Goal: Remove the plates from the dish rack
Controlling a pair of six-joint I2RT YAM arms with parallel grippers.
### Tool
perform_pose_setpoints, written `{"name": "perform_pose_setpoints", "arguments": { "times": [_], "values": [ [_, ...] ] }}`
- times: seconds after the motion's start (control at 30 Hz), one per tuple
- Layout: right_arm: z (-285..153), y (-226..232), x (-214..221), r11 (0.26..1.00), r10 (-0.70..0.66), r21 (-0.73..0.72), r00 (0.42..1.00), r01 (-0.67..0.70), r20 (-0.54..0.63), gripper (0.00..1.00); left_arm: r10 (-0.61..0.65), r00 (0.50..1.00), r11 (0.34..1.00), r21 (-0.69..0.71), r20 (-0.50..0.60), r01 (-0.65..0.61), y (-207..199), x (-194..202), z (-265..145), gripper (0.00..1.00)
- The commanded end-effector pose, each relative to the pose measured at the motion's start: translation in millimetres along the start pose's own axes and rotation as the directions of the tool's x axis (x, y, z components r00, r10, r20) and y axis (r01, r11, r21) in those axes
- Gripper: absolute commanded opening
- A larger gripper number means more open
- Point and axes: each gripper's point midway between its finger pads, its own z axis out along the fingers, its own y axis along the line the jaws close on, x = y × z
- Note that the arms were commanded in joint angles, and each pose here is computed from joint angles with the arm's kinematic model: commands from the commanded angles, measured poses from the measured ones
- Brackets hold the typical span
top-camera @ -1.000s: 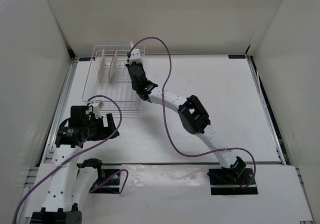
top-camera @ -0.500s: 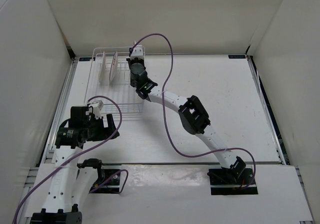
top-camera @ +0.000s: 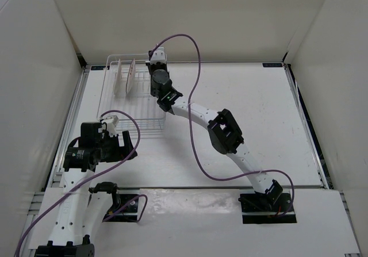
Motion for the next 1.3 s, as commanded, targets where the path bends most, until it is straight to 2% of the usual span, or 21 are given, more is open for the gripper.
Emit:
{"name": "perform_pose_setpoints", "arguments": {
  "times": [0.0,0.2,0.47,0.5,0.53,0.6,0.67,0.7,0.73,0.8,0.83,0.87,0.9,0.93,0.97,1.0,1.07,1.1,1.13,1.17,1.27],
  "values": [
    [-5,-20,-156,0.962,0.27,-0.03,0.925,-0.272,0.267,0.0,0.014,1.0,1.0,0.019,0.025,-0.015,-3,-4,-2,1.0],
    [-13,-28,-181,0.961,0.275,-0.049,0.917,-0.273,0.289,0.0,0.011,1.0,1.0,0.014,0.023,-0.011,-2,-3,-2,1.0],
    [-22,-45,-187,0.967,0.251,-0.025,0.928,-0.254,0.277,0.0,0.01,1.0,1.0,0.008,0.021,-0.01,-1,-4,-2,1.0],
    [-27,-52,-198,0.966,0.254,-0.02,0.926,-0.259,0.28,0.0,0.009,1.0,1.0,0.006,0.02,-0.009,-1,-4,-1,1.0],
    [-30,-56,-189,0.969,0.24,-0.01,0.932,-0.247,0.27,0.0,0.009,1.0,1.0,0.006,0.018,-0.009,-1,-4,-2,1.0],
    [-40,-74,-197,0.969,0.235,0.013,0.935,-0.247,0.265,0.0,0.005,1.0,1.0,0.004,0.011,-0.005,-1,-2,-2,1.0],
    [-53,-93,-178,0.975,0.201,0.051,0.953,-0.218,0.225,0.0,0.006,1.0,1.0,-0.002,0.017,-0.006,0,-4,-2,1.0],
    [-61,-111,-197,0.966,0.227,0.064,0.942,-0.25,0.248,0.0,0.005,1.0,1.0,-0.002,0.013,-0.005,0,-3,-2,1.0],
    [-71,-117,-153,0.98,0.168,0.081,0.97,-0.184,0.175,0.0,0.004,1.0,1.0,-0.001,0.014,-0.004,0,-3,-2,1.0],
    [-88,-153,-188,0.963,0.233,0.09,0.952,-0.255,0.199,0.0,0.004,1.0,1.0,0.002,0.013,-0.004,-1,-2,-2,1.0],
    [-104,-168,-158,0.976,0.182,0.099,0.976,-0.195,0.12,0.0,0.008,1.0,1.0,0.006,0.015,-0.008,-1,-3,-2,1.0],
    [-106,-182,-145,0.972,0.195,0.117,0.978,-0.202,0.071,0.0,0.006,1.0,1.0,0.005,0.014,-0.006,-1,-3,-2,1.0],
    [-116,-198,-158,0.948,0.286,0.121,0.955,-0.293,0.077,0.0,0.008,1.0,1.0,0.011,0.019,-0.008,-2,-4,-2,1.0],
    [-132,-212,-129,0.954,0.272,0.138,0.962,-0.266,-0.025,0.0,0.008,1.0,1.0,0.01,0.016,-0.008,-2,-3,-2,1.0],
    [-136,-234,-106,0.952,0.268,0.172,0.961,-0.254,-0.063,0.0,0.007,1.0,1.0,0.013,0.013,-0.008,-2,-3,-2,1.0],
    [-148,-243,-99,0.93,0.34,0.175,0.937,-0.324,-0.074,0.0,0.009,1.0,1.0,0.013,0.014,-0.009,-2,-3,-2,1.0],
    [-169,-269,-60,0.942,0.3,0.206,0.94,-0.264,-0.164,0.0,0.005,1.0,1.0,0.012,0.015,-0.006,-2,-3,-2,1.0],
    [-175,-277,-60,0.937,0.312,0.214,0.935,-0.274,-0.167,0.0,0.007,1.0,1.0,0.013,0.018,-0.008,-2,-4,-2,1.0],
    [-180,-287,-54,0.917,0.359,0.246,0.916,-0.312,-0.177,0.0,0.008,1.0,1.0,0.016,0.017,-0.008,-3,-4,-1,1.0],
    [-194,-288,-27,0.928,0.345,0.235,0.905,-0.288,-0.251,0.0,0.008,1.0,1.0,0.015,0.02,-0.009,-2,-4,-2,1.0],
    [-206,-301,5,0.887,0.445,0.279,0.846,-0.369,-0.294,0.0,0.006,1.0,1.0,0.015,0.012,-0.006,-2,-3,-1,1.0]
  ]
}}
